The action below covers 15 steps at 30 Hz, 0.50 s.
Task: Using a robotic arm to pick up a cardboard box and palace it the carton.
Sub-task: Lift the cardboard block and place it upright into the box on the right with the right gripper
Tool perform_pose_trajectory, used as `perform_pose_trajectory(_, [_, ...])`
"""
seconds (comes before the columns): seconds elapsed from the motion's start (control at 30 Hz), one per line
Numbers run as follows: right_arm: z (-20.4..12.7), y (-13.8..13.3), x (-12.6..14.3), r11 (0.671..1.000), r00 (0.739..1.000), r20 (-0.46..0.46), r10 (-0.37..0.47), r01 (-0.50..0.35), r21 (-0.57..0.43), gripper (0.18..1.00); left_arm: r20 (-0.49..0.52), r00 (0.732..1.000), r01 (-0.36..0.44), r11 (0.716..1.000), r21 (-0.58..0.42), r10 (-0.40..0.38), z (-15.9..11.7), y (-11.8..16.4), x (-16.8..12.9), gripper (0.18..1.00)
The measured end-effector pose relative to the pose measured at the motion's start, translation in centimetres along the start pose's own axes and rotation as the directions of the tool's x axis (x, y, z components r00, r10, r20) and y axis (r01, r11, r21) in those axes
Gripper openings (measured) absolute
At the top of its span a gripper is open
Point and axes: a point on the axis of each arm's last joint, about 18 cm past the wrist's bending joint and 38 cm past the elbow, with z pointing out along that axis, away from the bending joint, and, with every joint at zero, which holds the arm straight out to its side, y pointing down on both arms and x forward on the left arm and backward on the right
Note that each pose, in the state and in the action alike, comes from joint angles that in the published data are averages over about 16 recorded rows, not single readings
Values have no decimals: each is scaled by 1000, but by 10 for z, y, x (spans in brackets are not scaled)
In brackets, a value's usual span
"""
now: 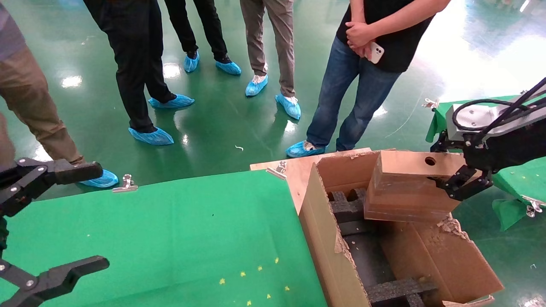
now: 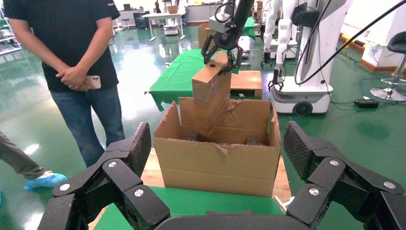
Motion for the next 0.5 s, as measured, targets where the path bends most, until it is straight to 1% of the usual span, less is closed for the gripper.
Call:
perform_pose_trajectory(0.1, [5, 5, 1, 998, 998, -14, 69, -69, -1, 334, 0, 1000, 0, 1000, 0, 0, 0, 0, 0, 1001])
perform_pose_trajectory(0.17, [8, 10, 1, 992, 991, -25, 128, -129, -4, 334, 0, 1000, 0, 1000, 0, 0, 0, 0, 0, 1001])
perform_pose_trajectory(0.27, [15, 17, 0, 971, 971, -47, 236, -237, -8, 333, 0, 1000, 0, 1000, 0, 0, 0, 0, 0, 1001])
perform_pose_trajectory(0.37, [20, 26, 0, 932, 929, -78, 361, -362, -8, 333, 0, 1000, 0, 1000, 0, 0, 0, 0, 0, 1001])
perform_pose_trajectory(0.5, [26, 37, -3, 854, 848, -123, 515, -520, -4, 333, 0, 1000, 0, 1000, 0, 0, 0, 0, 0, 1001])
